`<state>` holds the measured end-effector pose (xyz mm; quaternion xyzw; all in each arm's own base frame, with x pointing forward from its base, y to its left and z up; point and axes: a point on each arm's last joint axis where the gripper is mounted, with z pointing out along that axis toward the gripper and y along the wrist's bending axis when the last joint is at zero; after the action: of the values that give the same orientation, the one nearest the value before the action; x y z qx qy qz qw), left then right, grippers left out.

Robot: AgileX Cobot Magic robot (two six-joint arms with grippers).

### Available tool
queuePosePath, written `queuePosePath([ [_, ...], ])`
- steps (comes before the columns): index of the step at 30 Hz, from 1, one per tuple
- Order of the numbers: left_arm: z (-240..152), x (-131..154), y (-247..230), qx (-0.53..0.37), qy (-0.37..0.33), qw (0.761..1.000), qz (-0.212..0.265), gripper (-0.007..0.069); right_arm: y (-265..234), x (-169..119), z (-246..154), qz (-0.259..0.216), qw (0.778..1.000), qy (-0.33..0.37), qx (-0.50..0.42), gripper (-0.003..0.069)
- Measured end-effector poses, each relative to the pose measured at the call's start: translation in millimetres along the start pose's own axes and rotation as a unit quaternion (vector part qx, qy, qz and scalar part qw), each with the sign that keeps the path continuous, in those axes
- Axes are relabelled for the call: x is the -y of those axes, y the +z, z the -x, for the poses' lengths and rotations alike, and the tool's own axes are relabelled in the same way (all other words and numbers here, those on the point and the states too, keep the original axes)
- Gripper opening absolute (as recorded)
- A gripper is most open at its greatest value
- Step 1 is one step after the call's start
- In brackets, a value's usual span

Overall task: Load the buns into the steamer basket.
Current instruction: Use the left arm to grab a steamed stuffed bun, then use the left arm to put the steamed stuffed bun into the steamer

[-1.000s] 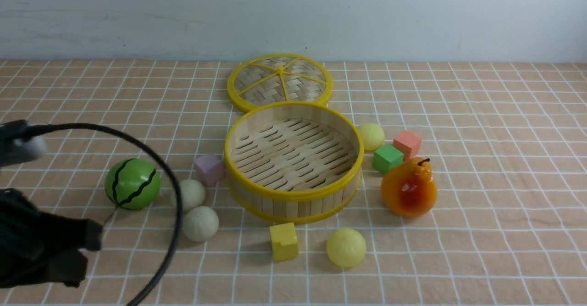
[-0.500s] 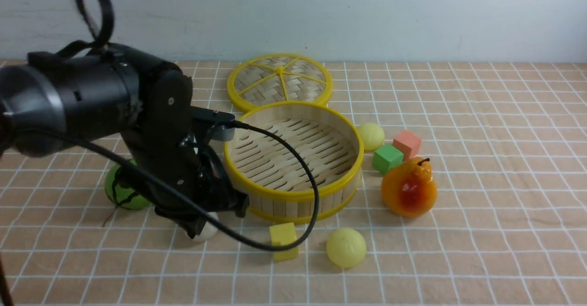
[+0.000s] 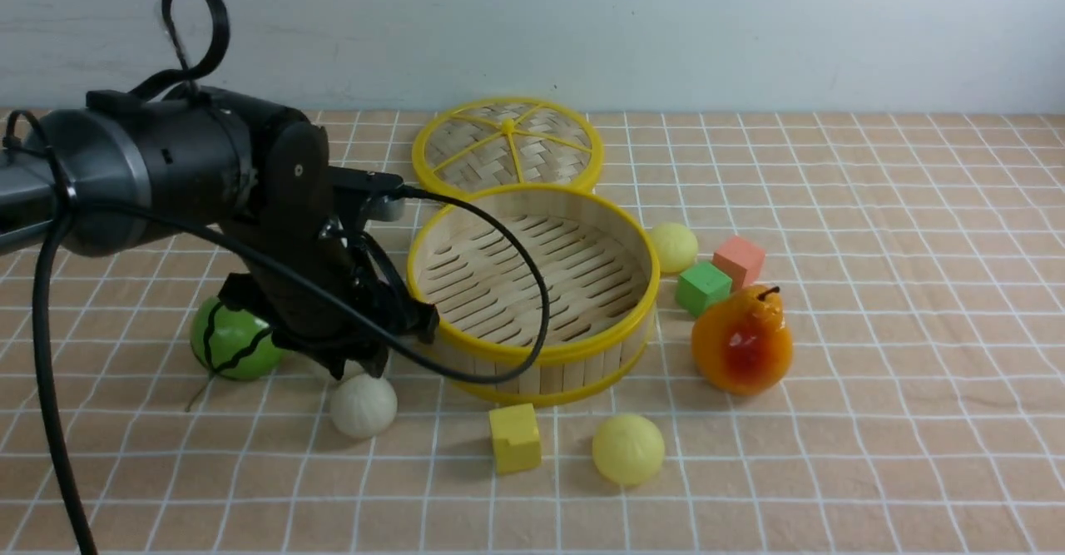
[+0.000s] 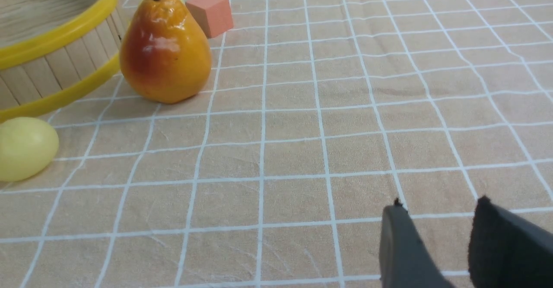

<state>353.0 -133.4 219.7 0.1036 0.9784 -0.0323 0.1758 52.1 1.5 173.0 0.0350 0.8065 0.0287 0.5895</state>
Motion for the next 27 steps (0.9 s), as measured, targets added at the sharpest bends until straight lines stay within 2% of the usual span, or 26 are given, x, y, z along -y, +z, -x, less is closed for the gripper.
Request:
queuePosePath([
  [13, -2, 1, 32, -0.025, 0.003, 1.000, 0.004, 0.0259, 0, 0, 0, 0.000, 1.000, 0.000, 0.000, 0.0239],
  [16, -2, 1, 34, -0.028, 0.003, 1.000, 0.004, 0.0223, 0, 0, 0, 0.000, 1.000, 0.000, 0.000, 0.0239],
  [20, -4, 2, 31, -0.041, -0.006, 0.999, -0.002, 0.0039, 0, 0, 0, 0.000, 1.000, 0.000, 0.000, 0.0239],
  [22, -5, 3, 23, -0.040, -0.011, 0.999, -0.008, -0.0008, 0, 0, 0, 0.000, 1.000, 0.000, 0.000, 0.0239],
  [24, -4, 5, 14, -0.039, -0.008, 0.999, -0.009, -0.0013, 0, 0, 0, 0.000, 1.000, 0.000, 0.000, 0.0239],
  [27, 5, 24, -25, 0.006, 0.016, 1.000, -0.026, -0.0013, 0, 0, 0, 0.000, 1.000, 0.000, 0.000, 0.0239],
])
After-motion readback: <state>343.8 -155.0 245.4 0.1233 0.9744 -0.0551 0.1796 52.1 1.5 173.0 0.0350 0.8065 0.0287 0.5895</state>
